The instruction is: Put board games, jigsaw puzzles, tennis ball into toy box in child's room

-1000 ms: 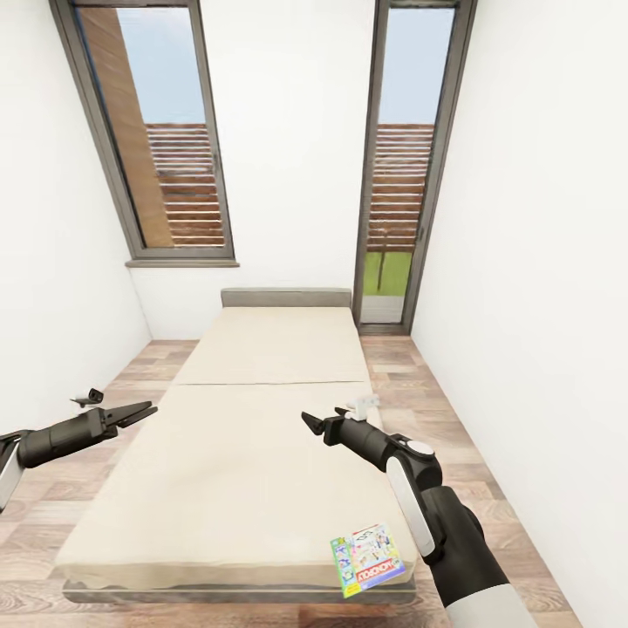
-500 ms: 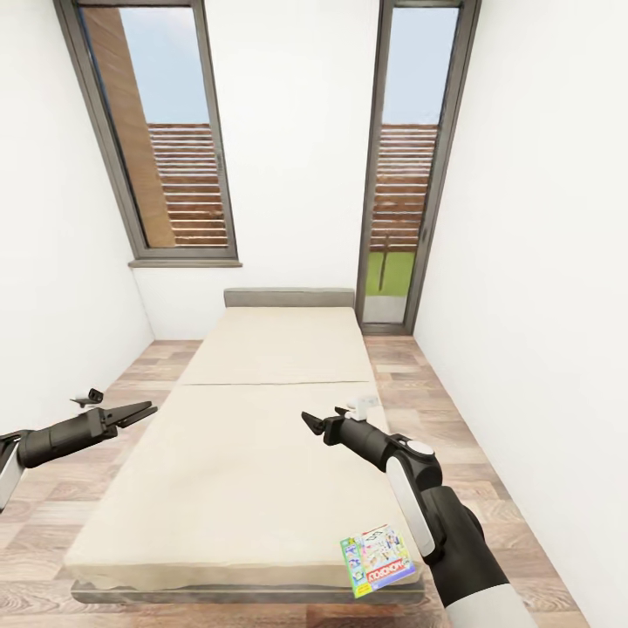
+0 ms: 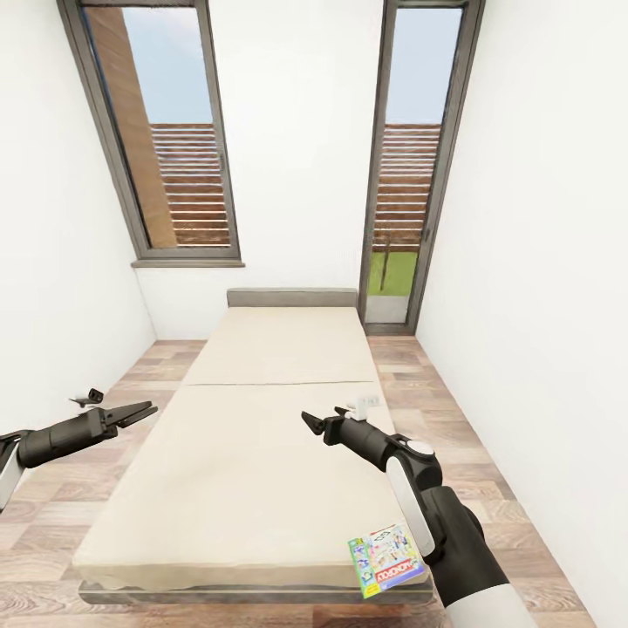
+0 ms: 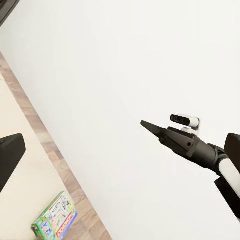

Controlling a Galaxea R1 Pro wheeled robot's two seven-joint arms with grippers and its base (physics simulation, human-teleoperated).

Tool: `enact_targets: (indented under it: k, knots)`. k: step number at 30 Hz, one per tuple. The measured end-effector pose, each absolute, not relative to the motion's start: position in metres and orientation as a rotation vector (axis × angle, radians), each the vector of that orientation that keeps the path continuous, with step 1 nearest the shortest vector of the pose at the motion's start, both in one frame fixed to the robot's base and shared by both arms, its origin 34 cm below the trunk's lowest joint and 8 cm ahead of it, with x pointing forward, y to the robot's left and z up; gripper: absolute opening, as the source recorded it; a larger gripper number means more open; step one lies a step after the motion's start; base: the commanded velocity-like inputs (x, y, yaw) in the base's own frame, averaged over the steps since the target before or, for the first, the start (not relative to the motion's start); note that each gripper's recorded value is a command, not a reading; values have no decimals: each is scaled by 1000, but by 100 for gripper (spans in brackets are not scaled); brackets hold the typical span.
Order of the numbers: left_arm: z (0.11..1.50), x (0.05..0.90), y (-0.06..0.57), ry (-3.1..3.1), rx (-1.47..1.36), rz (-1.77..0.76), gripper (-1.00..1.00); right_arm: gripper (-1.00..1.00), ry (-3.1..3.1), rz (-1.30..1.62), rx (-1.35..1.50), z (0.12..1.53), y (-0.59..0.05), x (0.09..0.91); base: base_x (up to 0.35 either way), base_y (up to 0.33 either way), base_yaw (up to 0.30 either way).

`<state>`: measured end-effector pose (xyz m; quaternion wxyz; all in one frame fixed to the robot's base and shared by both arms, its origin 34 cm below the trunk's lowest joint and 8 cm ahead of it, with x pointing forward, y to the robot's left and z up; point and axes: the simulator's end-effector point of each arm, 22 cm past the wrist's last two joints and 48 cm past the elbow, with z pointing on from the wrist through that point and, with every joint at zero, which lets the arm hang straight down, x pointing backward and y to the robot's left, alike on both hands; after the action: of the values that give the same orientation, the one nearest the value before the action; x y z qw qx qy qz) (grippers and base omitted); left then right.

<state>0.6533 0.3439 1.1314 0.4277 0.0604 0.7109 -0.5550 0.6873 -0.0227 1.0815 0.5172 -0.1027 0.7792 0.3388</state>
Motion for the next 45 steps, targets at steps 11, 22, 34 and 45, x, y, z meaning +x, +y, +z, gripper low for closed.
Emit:
enact_targets:
  k: [11, 22, 34, 45]
  knots:
    - [1132, 653, 344, 1775, 152, -1385, 100, 100, 1870, 814, -246, 1081, -23, 687, 32, 89, 0]
    - [1132, 653, 344, 1775, 151, -1385, 100, 100, 1869, 814, -244, 1082, -24, 688, 1, 84, 0]
    - [1134, 653, 344, 1772, 155, -1383, 100, 100, 1865, 813, -243, 1084, -24, 687, 0, 2, 0]
    - [1143, 650, 344, 1758, 166, -1378, 100, 100, 1850, 809, -249, 1094, -24, 686, 0, 58, 0]
